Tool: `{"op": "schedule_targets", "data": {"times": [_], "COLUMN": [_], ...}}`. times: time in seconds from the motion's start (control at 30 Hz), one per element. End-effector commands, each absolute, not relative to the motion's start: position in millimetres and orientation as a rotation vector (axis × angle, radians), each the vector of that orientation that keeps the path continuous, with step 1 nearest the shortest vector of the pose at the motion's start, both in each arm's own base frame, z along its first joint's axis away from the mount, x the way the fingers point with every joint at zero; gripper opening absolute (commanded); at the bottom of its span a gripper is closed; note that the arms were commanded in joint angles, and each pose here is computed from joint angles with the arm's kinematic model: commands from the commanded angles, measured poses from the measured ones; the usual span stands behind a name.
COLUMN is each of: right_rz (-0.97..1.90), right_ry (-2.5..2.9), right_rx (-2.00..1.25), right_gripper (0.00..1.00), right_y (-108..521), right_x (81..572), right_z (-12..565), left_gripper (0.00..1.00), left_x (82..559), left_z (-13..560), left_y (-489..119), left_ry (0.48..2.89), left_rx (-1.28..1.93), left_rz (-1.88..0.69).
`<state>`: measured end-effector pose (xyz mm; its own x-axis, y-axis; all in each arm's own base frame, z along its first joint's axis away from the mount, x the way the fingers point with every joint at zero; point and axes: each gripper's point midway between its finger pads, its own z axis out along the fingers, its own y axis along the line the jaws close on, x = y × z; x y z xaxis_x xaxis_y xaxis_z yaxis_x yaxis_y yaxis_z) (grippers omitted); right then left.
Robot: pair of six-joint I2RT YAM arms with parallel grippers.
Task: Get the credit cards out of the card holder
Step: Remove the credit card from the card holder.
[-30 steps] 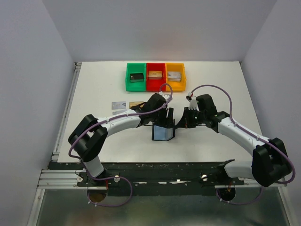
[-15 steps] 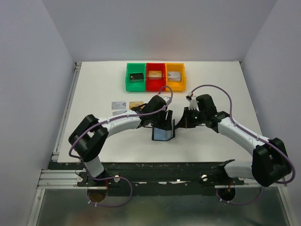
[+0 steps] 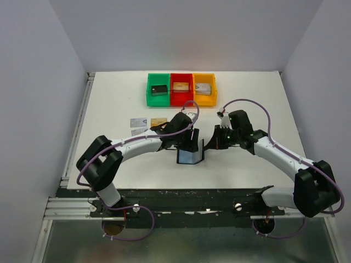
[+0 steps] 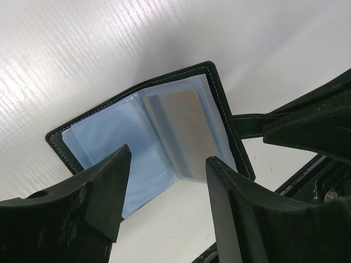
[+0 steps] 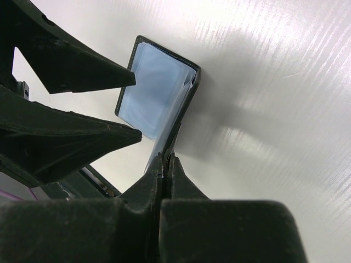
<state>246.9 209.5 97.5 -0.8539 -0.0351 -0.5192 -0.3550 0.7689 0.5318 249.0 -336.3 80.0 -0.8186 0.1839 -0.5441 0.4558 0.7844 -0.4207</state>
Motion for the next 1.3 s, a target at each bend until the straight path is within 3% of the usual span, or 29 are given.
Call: {"op": "schedule_targets", "data": {"times": [0.0, 1.27], "right_rz": [0.889, 0.900], "right_ry": [2.456, 2.460], "right_rx": [-0.304, -0.311], "right_gripper": [0.00, 0.00], "right_y": [209, 212], "right_x": [247, 249], "right_z": [99, 100], "left_gripper": [0.69, 0.69], "left_x": [253, 246], "left_z": [80, 77], "left_y": [-337, -360], "left_ry": [2.498, 2.522], "left_rx": [0.469, 0.601], "left_rz": [-0.729, -0.759]}}
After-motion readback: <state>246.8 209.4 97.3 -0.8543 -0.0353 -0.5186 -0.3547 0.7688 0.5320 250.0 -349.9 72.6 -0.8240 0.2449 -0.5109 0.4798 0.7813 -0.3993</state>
